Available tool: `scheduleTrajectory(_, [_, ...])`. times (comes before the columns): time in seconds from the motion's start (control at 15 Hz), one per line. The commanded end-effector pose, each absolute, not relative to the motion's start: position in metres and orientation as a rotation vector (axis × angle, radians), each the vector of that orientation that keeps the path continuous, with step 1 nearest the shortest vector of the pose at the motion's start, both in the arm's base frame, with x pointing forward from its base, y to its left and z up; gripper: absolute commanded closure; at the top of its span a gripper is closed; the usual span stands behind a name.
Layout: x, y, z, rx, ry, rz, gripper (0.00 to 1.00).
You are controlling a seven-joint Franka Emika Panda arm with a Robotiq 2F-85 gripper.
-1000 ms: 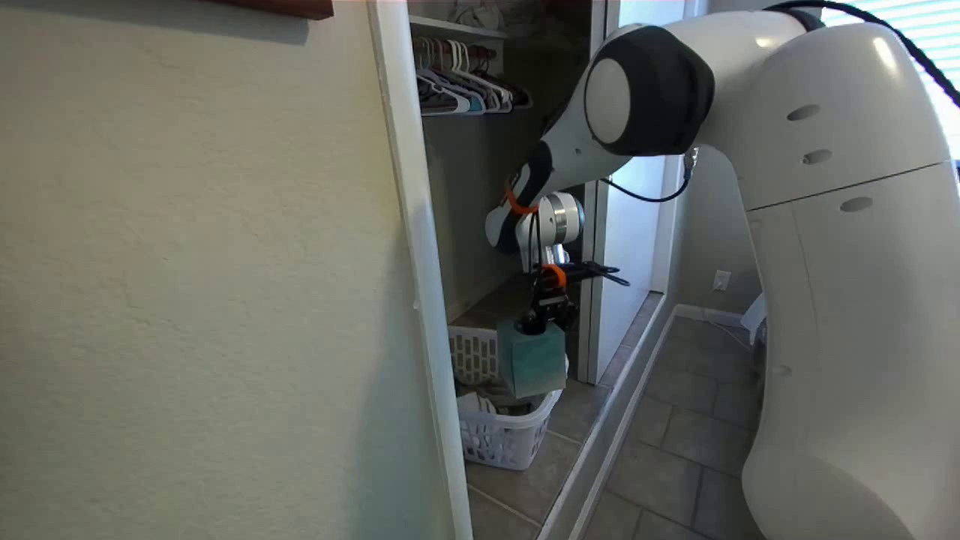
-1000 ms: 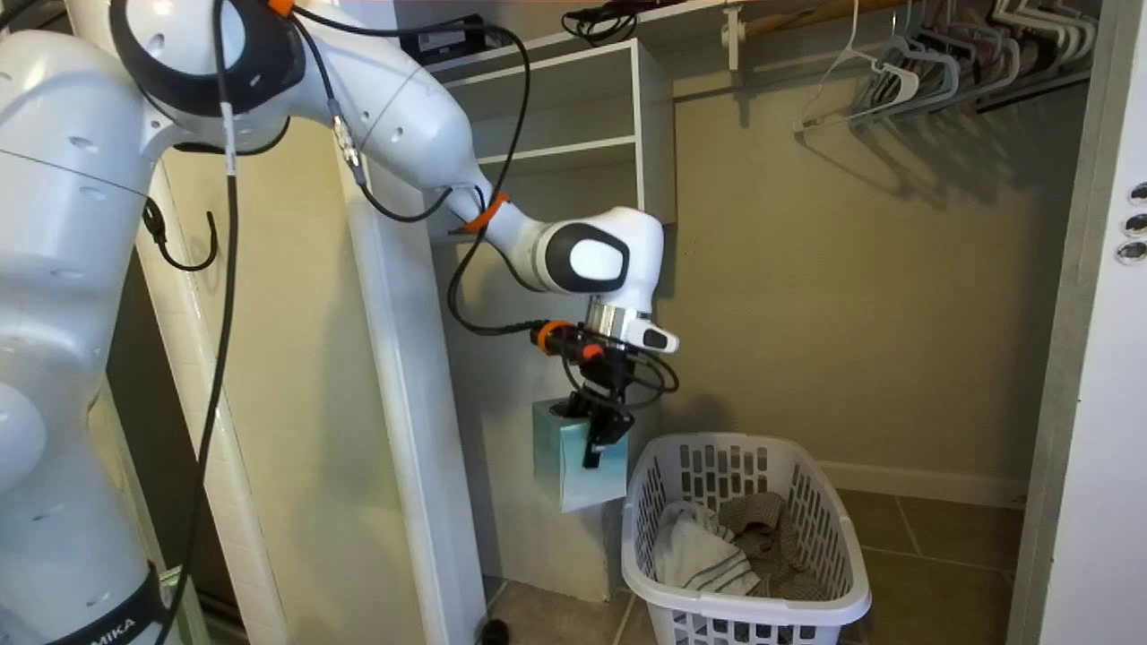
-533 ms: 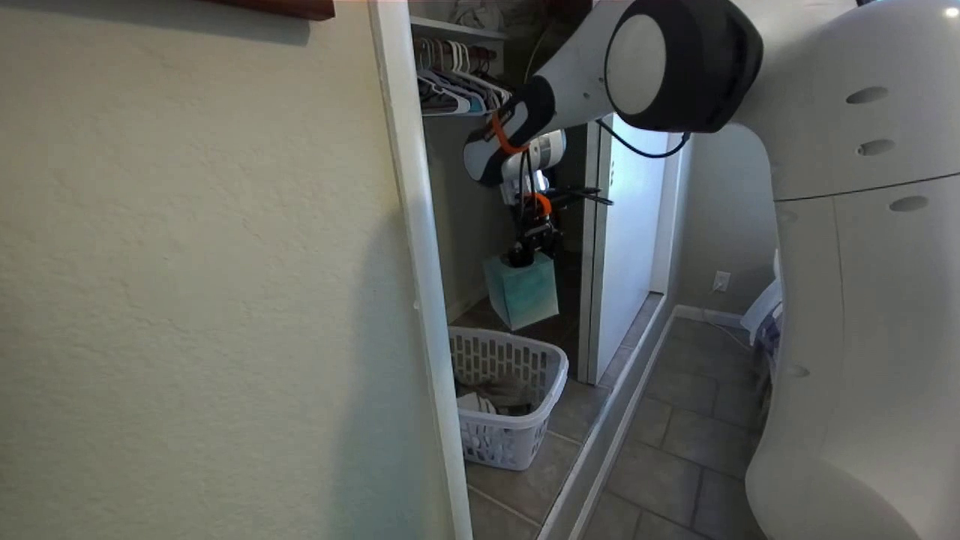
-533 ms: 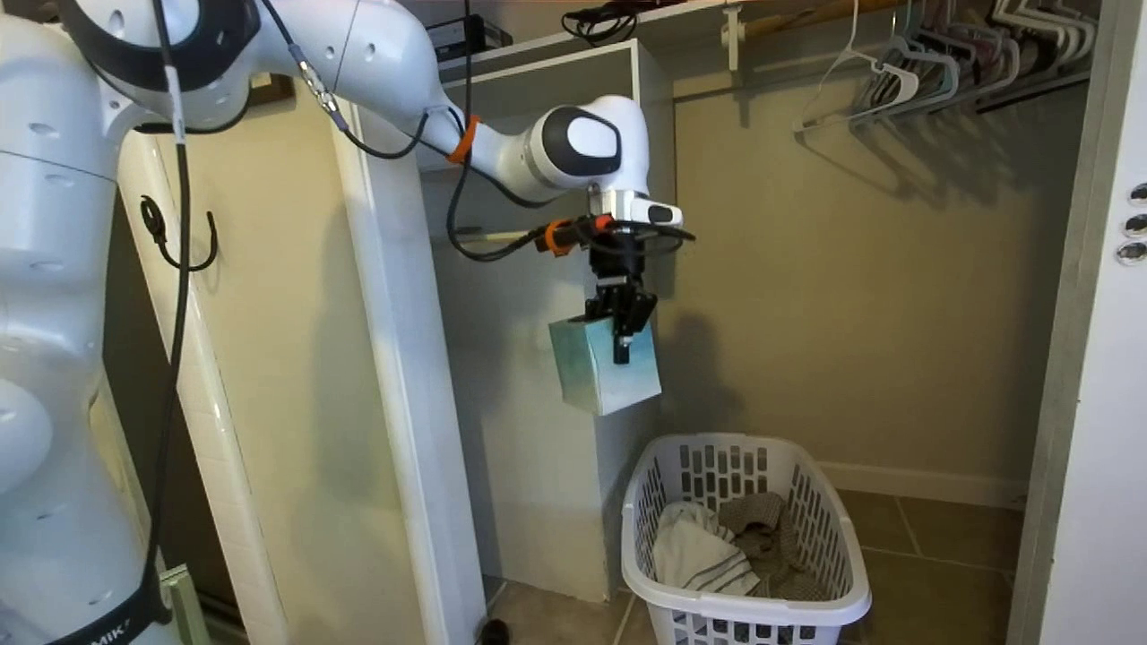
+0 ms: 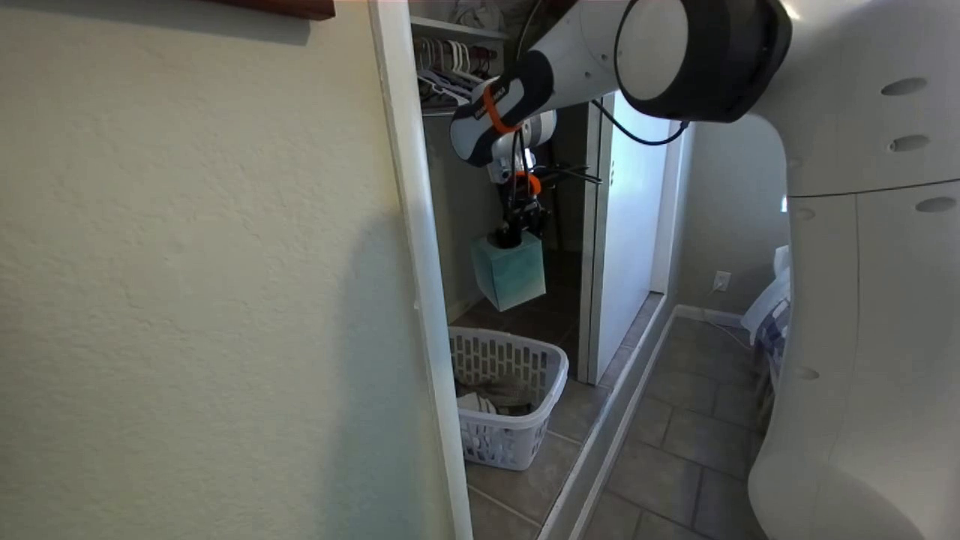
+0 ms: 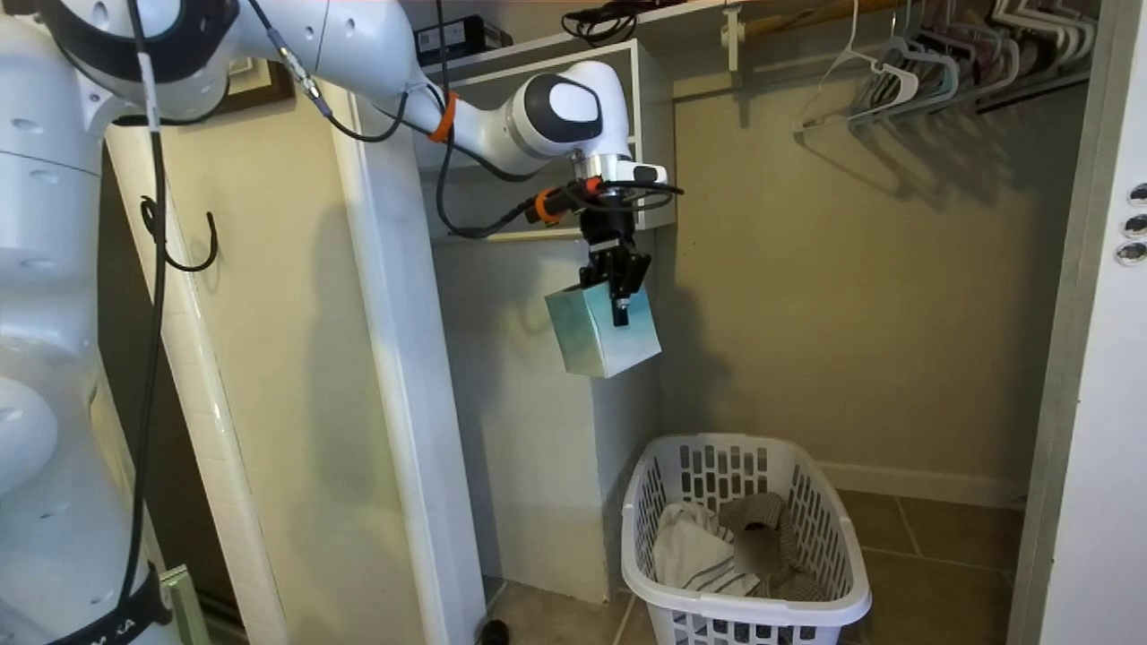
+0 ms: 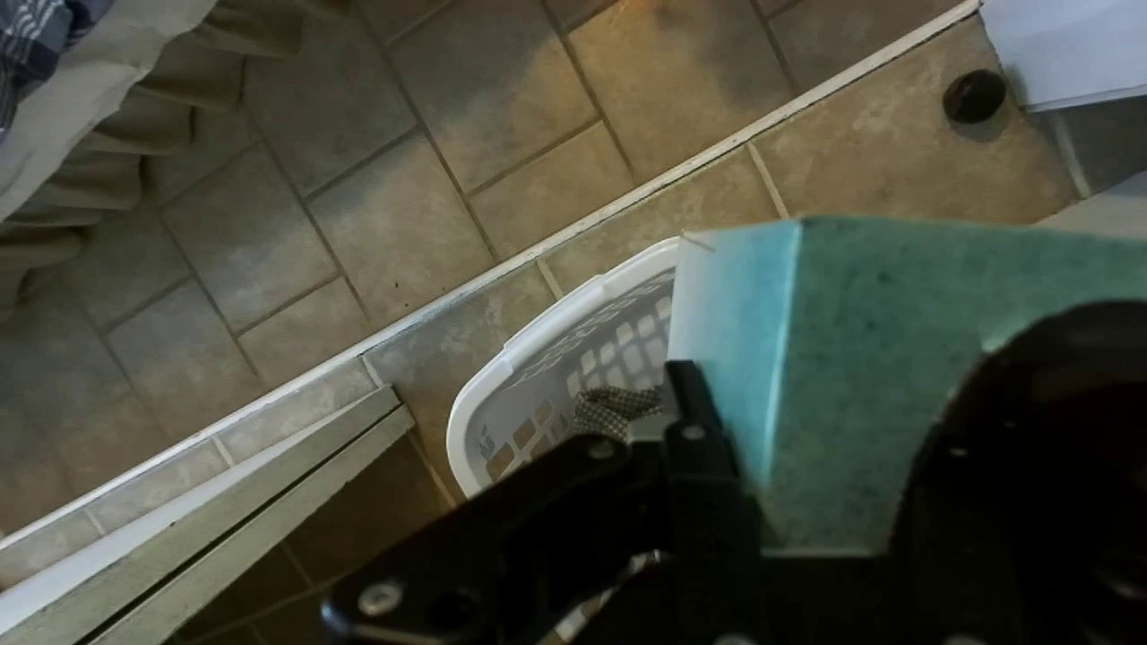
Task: Put the tissue box on the bottom shelf in the cupboard
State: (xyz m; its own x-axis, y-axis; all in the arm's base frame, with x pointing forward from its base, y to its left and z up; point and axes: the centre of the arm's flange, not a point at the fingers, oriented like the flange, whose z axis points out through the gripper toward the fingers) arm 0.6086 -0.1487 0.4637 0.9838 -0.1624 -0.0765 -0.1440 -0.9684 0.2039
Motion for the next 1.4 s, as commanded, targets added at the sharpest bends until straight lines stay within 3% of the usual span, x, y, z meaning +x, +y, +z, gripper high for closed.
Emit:
scheduleTrajectory(0.0, [0.609,-0.149,0.463,2.931,-0.228,-0.138,0.99])
scheduleTrajectory(0.27, [0.621,-0.153,0.477,2.907,-0.214,-0.106,1.0])
scheduleTrajectory(0.8, [0.659,-0.191,0.636,2.838,-0.061,0.2,1.0])
scheduleTrajectory(1.33, [0.743,-0.106,0.666,3.019,0.442,0.418,1.0])
